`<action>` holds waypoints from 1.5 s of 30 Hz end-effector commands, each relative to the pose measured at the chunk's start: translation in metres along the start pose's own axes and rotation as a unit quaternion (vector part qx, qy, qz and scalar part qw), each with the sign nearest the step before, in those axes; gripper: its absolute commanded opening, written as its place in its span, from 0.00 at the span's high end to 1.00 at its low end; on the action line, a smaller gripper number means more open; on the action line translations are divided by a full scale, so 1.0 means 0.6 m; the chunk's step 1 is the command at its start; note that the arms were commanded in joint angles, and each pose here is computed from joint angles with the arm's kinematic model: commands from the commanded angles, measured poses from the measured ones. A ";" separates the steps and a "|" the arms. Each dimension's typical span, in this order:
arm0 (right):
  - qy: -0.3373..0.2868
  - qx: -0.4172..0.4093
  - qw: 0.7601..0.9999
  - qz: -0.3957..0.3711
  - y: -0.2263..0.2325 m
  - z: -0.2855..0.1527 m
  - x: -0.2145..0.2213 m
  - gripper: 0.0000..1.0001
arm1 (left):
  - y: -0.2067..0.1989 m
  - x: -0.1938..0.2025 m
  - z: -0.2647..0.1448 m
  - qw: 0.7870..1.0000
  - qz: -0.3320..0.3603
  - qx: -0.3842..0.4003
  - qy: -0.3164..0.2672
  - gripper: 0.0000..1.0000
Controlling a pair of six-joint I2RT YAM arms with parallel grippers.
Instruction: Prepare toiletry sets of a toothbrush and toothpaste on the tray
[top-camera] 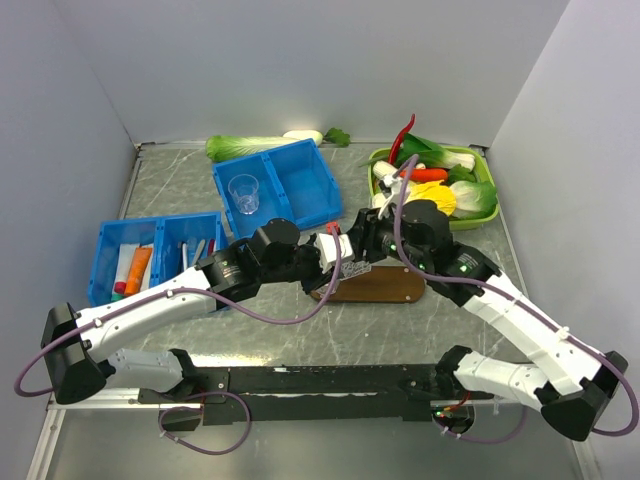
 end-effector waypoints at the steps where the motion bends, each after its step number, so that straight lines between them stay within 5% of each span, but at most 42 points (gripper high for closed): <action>1: -0.002 0.007 1.000 -0.001 0.002 0.014 0.001 0.46 | -0.005 -0.037 -0.005 0.998 0.010 0.003 -0.055 0.99; 19: 0.013 -0.002 1.000 0.005 0.009 0.047 0.014 0.53 | -0.010 -0.037 -0.004 0.998 0.010 0.009 -0.055 0.99; 24: 0.012 -0.010 1.000 0.008 0.012 0.049 0.013 0.73 | -0.011 -0.037 -0.002 0.999 0.006 0.010 -0.053 0.99; 28: -0.003 -0.015 1.000 0.016 0.015 0.044 0.009 1.00 | -0.010 -0.046 -0.006 0.998 0.001 0.003 -0.060 0.96; 32: -0.033 -0.016 0.999 0.019 0.017 0.024 -0.004 1.00 | -0.012 -0.062 -0.018 0.997 -0.009 -0.003 -0.078 0.77; 35: -0.057 -0.009 0.998 0.019 0.016 0.005 -0.015 1.00 | -0.015 -0.074 -0.029 0.995 -0.020 -0.004 -0.093 0.40; 38: -0.088 -0.003 0.996 0.017 0.014 -0.020 -0.027 1.00 | -0.020 -0.087 -0.045 0.993 -0.031 0.000 -0.114 0.21; 45: -0.144 0.015 0.989 0.010 -0.002 -0.072 -0.046 1.00 | -0.015 -0.111 -0.084 0.981 -0.105 0.025 -0.160 0.02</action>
Point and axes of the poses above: each gripper's point midway between its finger pads, its own z axis out along the fingers, its own y axis along the line the jaws close on, x = y × z, the point moved 7 cm from there along -z, back along the fingers, and after that the axes turned 14 degrees about -z, right-handed, at the moved point
